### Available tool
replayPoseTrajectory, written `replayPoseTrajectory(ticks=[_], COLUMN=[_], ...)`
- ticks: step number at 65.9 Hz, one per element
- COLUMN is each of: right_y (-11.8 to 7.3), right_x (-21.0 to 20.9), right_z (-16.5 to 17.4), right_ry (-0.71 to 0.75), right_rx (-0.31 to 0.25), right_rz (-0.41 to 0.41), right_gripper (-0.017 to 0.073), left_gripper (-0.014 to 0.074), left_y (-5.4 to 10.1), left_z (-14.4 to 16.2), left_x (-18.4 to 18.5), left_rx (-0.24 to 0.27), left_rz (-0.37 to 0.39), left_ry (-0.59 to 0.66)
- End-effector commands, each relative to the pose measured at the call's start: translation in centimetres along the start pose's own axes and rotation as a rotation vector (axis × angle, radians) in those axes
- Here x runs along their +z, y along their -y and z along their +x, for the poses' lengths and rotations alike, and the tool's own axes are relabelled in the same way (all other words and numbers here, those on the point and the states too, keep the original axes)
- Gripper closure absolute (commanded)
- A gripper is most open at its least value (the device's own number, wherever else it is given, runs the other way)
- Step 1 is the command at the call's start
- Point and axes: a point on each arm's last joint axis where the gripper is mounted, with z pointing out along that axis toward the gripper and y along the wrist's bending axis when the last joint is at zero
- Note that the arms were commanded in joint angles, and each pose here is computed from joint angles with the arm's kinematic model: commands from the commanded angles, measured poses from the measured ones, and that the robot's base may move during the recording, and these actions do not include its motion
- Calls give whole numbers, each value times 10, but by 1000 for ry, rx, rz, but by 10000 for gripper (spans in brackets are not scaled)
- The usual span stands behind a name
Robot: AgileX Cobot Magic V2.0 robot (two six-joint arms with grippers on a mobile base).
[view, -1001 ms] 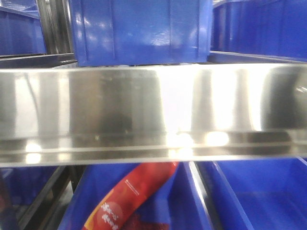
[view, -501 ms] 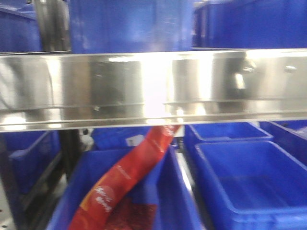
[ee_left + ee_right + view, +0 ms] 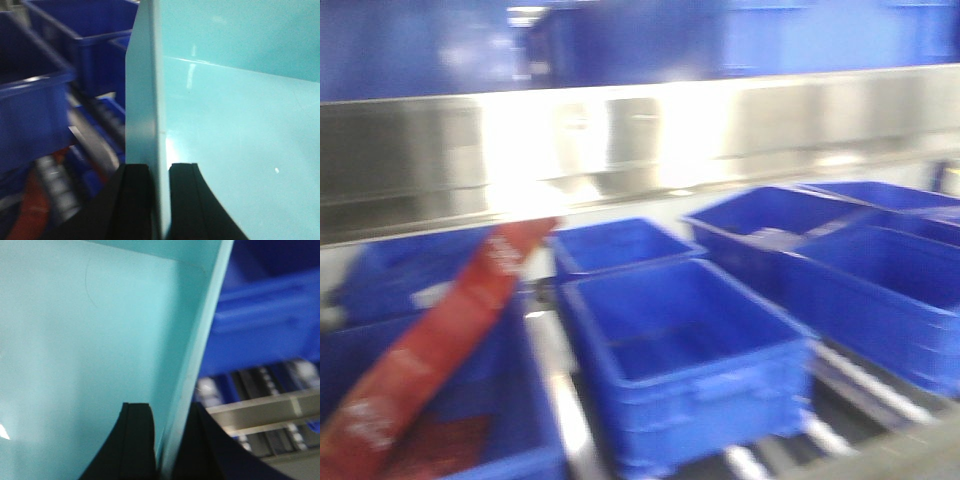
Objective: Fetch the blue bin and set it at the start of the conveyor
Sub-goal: 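Hold the teal bin with both grippers while driving to the conveyor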
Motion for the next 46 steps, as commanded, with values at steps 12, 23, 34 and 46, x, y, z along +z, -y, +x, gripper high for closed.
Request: replayPoseTrajectory(ticks=[12, 23, 34, 46], right_y=[3, 3, 3, 3], right_x=[-9, -9, -9, -9], right_z=[-7, -7, -7, -7], right_ry=[66, 66, 66, 66], right_rx=[-44, -44, -44, -44], right_rz=[24, 24, 24, 24], right_gripper=[712, 712, 712, 712], left_gripper=[705, 705, 705, 705], left_y=[2, 2, 2, 2], left_z=[-9, -9, -9, -9], left_x=[-7, -7, -7, -7], left_rx=[-35, -35, -35, -35], left_rz=[25, 25, 25, 25], left_ry=[75, 75, 75, 75])
